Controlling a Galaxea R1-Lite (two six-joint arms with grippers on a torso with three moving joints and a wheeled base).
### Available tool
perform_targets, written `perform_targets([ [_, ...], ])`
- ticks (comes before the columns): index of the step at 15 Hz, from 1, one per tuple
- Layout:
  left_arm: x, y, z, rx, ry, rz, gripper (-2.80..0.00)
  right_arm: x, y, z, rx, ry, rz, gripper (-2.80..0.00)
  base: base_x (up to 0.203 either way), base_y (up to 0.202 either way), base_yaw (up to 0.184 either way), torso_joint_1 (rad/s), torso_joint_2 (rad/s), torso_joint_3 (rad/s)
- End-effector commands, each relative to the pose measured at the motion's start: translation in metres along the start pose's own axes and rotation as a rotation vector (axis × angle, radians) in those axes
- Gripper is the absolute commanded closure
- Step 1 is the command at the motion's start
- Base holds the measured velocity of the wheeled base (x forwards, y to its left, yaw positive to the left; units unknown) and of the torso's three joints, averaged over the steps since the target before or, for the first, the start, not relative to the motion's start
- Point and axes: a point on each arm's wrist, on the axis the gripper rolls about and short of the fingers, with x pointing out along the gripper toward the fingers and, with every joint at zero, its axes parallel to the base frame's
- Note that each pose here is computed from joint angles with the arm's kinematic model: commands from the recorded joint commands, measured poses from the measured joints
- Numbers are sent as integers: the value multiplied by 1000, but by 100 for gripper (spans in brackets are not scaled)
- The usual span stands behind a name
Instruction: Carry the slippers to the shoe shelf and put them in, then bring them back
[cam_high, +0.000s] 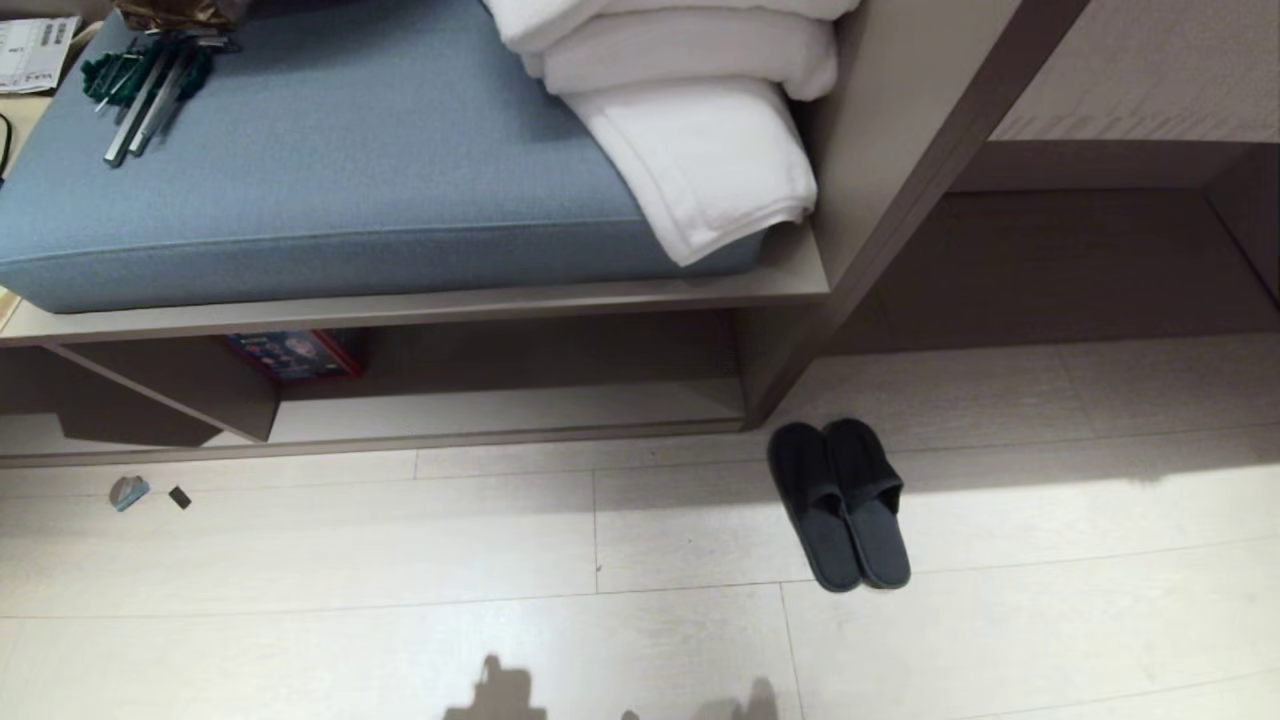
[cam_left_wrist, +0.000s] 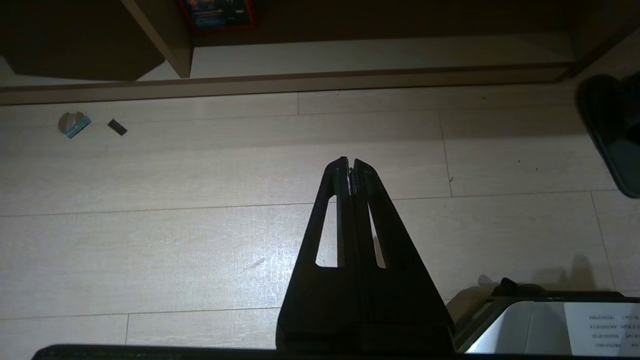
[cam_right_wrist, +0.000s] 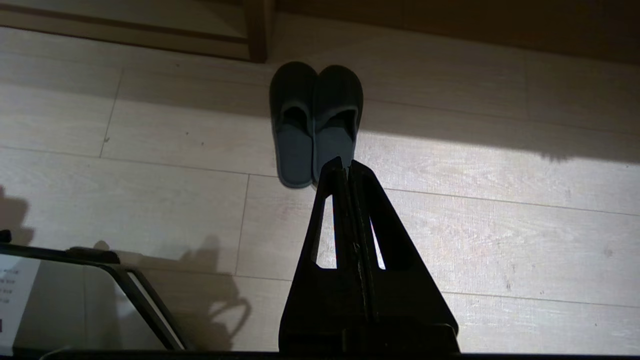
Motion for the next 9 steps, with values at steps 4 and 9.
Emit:
perform_targets([
  [4, 1, 0, -2, 0, 7, 1, 0, 0, 0, 0, -2, 2, 0, 0, 0, 0, 0, 3, 1, 205],
  [9, 0, 0, -2, 0, 6, 1, 0, 0, 0, 0, 0, 3, 2, 0, 0, 0, 0, 4, 3, 203],
])
